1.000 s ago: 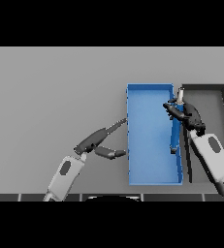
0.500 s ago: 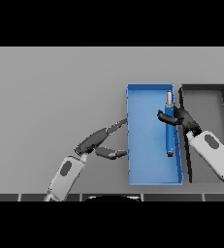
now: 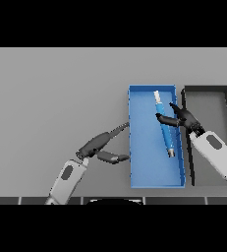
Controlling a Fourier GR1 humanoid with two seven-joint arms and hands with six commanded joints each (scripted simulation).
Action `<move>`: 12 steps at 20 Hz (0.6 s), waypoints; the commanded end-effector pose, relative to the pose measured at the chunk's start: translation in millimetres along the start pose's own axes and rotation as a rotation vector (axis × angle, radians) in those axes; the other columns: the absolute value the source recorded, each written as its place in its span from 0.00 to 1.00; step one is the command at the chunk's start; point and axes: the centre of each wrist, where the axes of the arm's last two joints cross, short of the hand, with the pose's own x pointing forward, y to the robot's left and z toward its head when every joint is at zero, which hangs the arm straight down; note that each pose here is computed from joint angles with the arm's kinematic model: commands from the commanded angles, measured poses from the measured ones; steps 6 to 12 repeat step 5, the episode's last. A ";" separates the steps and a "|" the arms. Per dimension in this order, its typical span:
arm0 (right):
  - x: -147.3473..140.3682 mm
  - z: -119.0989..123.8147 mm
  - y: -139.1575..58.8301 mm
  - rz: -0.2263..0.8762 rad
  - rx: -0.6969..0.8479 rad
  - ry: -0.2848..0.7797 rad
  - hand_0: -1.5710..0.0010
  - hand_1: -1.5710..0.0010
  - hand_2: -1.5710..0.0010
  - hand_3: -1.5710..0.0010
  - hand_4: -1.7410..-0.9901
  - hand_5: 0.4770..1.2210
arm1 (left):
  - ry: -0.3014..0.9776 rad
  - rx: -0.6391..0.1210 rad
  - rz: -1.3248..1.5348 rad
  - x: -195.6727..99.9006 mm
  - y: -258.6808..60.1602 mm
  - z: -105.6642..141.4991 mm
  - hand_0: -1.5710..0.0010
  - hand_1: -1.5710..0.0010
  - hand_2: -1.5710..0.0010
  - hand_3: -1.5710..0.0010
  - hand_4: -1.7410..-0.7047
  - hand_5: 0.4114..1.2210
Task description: Pick up the blue pipe and place it into the blue bin.
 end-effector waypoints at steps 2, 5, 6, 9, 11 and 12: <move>-2.8 -1.4 0.1 -0.001 0.012 0.013 1.00 1.00 1.00 1.00 0.96 0.24 | -0.002 0.001 -0.004 -1.4 2.1 1.0 1.00 1.00 1.00 1.00 0.83 0.02; -0.3 -3.4 1.0 0.000 0.016 -0.002 1.00 1.00 1.00 1.00 0.96 0.22 | -0.008 -0.003 0.001 -4.1 -1.9 6.9 1.00 1.00 1.00 1.00 0.83 0.02; -0.3 -3.4 1.0 0.000 0.016 -0.002 1.00 1.00 1.00 1.00 0.96 0.22 | -0.008 -0.003 0.001 -4.1 -1.9 6.9 1.00 1.00 1.00 1.00 0.83 0.02; -0.3 -3.4 1.0 0.000 0.016 -0.002 1.00 1.00 1.00 1.00 0.96 0.22 | -0.008 -0.003 0.001 -4.1 -1.9 6.9 1.00 1.00 1.00 1.00 0.83 0.02; -0.3 -3.4 1.0 0.000 0.016 -0.002 1.00 1.00 1.00 1.00 0.96 0.22 | -0.008 -0.003 0.001 -4.1 -1.9 6.9 1.00 1.00 1.00 1.00 0.83 0.02; -0.3 -3.4 1.0 0.000 0.016 -0.002 1.00 1.00 1.00 1.00 0.96 0.22 | -0.008 -0.003 0.001 -4.1 -1.9 6.9 1.00 1.00 1.00 1.00 0.83 0.02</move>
